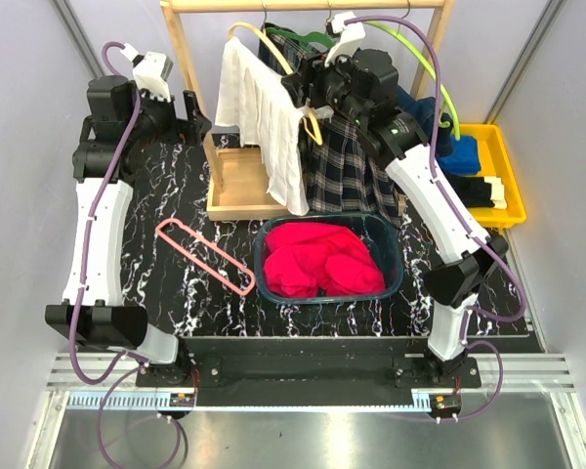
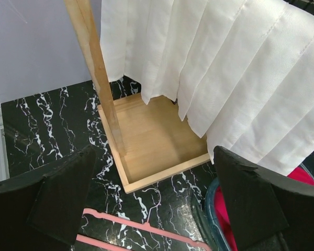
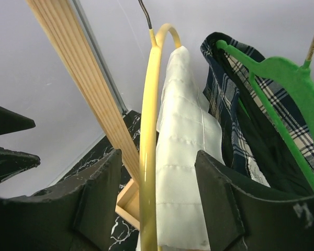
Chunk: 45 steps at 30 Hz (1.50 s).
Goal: Remove the skirt from the hanger
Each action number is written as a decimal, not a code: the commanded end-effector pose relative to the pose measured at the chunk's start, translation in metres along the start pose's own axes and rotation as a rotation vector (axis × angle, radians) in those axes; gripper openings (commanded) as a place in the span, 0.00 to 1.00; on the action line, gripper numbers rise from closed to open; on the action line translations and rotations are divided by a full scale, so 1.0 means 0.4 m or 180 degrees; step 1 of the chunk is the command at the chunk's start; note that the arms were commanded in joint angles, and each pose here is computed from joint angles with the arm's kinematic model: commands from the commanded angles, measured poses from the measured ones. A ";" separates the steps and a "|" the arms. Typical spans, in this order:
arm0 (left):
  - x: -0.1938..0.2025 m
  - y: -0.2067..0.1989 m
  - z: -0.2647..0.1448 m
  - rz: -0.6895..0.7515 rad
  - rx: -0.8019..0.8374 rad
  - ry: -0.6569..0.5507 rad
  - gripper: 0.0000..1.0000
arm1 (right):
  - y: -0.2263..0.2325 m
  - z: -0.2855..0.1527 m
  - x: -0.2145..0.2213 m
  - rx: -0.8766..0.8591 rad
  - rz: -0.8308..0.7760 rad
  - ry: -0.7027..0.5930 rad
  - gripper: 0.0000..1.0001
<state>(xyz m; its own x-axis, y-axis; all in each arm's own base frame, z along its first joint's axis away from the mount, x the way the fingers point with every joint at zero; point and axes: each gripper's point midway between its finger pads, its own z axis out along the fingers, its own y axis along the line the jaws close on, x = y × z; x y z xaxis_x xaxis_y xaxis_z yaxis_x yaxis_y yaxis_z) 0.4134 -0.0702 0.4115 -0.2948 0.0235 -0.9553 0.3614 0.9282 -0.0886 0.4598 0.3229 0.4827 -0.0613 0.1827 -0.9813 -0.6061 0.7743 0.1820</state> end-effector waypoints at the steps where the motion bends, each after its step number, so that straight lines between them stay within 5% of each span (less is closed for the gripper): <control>1: -0.056 -0.015 -0.013 0.0034 0.0073 -0.0213 0.99 | 0.015 0.013 -0.003 -0.0107 -0.0028 -0.0047 0.67; 12: -0.073 -0.024 -0.017 0.0105 0.0138 -0.0264 0.99 | 0.016 0.051 0.078 -0.0195 0.0047 0.0139 0.55; 14: -0.076 -0.025 -0.020 0.0114 0.0138 -0.0273 0.99 | 0.014 0.048 0.076 -0.0191 0.0008 0.0137 0.46; 18: -0.072 -0.024 -0.015 0.0138 0.0147 -0.0260 0.99 | 0.019 0.025 0.010 -0.0183 -0.0127 -0.0035 0.00; 30: -0.097 -0.042 -0.015 0.0193 0.0295 -0.0321 0.99 | 0.114 -0.184 -0.300 -0.0469 -0.0395 -0.0781 0.00; 36: -0.117 -0.077 -0.013 0.0144 0.0552 -0.0367 0.99 | 0.201 -0.356 -0.319 -0.0922 -0.0342 -0.0640 0.00; 45: -0.177 -0.238 -0.059 -0.0134 0.1571 -0.0430 0.99 | 0.193 -0.489 -0.302 -0.0773 -0.0194 -0.0528 0.00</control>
<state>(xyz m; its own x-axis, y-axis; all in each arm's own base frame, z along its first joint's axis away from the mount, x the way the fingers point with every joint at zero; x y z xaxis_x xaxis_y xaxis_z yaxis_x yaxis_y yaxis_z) 0.4085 -0.1180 0.4571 -0.2417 -0.0347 -0.9697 0.5949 0.7842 -0.1763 0.2884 0.2548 0.5523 -0.0407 0.1489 -0.9880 -0.7577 0.6400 0.1277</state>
